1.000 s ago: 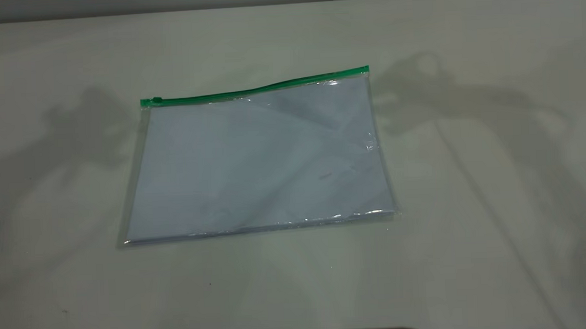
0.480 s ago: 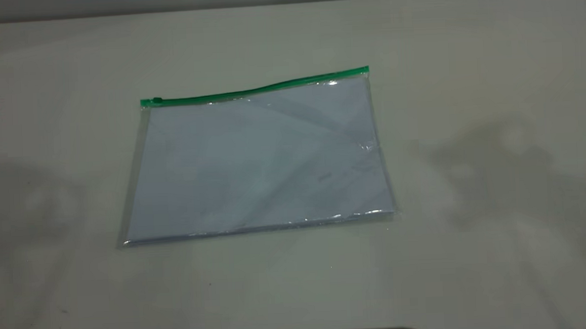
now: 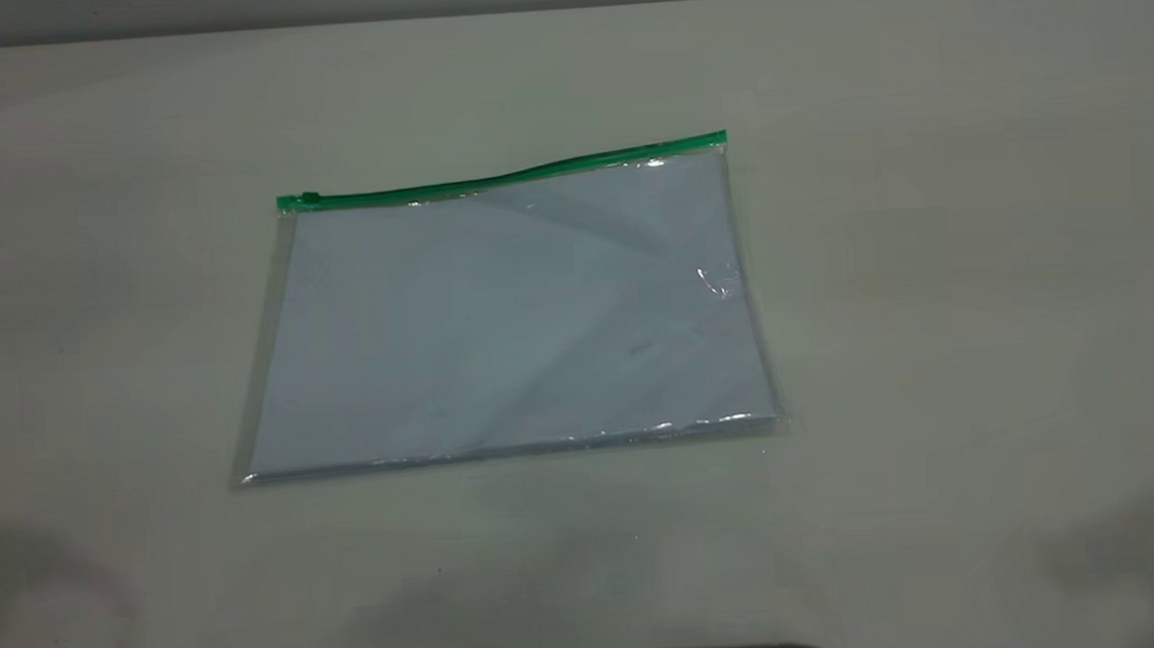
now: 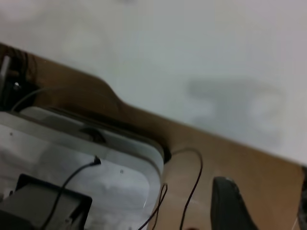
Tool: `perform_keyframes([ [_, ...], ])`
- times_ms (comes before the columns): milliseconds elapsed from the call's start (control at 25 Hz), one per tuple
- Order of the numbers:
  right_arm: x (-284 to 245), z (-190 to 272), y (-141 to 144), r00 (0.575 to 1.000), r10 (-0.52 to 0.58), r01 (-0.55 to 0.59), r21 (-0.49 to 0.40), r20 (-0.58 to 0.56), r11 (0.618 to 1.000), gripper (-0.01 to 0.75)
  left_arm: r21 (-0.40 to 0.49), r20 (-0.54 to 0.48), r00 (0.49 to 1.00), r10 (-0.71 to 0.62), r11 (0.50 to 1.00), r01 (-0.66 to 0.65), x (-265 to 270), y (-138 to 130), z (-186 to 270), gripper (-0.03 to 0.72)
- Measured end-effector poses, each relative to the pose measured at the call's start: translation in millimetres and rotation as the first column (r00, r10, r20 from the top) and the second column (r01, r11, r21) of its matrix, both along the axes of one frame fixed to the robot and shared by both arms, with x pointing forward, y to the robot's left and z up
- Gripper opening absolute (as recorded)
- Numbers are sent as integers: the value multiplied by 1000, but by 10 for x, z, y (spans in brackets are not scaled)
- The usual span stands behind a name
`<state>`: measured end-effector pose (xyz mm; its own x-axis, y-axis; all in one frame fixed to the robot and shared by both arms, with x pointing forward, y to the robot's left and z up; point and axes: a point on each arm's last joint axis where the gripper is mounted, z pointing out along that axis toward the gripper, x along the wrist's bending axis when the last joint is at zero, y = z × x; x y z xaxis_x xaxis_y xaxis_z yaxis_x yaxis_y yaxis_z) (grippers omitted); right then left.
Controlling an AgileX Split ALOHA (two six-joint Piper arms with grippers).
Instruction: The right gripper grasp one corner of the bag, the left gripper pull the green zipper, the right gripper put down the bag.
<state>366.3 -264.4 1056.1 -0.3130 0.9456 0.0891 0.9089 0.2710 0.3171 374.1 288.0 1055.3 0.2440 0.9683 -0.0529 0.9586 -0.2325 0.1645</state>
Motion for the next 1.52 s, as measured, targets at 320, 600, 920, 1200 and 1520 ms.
perform_keyframes([
  [320,-340,-475,-115,995,-99,98,-38,-17,994,388,-37,77,997,20,999,-17,-607,-1,-391,579],
  [600,-331,-467,-132,992,-129,129,-44,3,991,369,-60,277,960,48,998,-33,-866,10,-278,580],
  [920,-331,-467,-132,992,-130,130,-44,3,991,362,-74,467,883,51,997,-19,-1151,22,-206,581],
  [1200,-361,-438,-150,989,-146,147,-32,32,989,361,-80,575,817,53,997,-8,-1346,30,-197,582],
  [1520,-844,-177,-301,872,-311,304,79,377,949,361,-81,600,799,52,997,-4,-1404,32,-203,582],
])
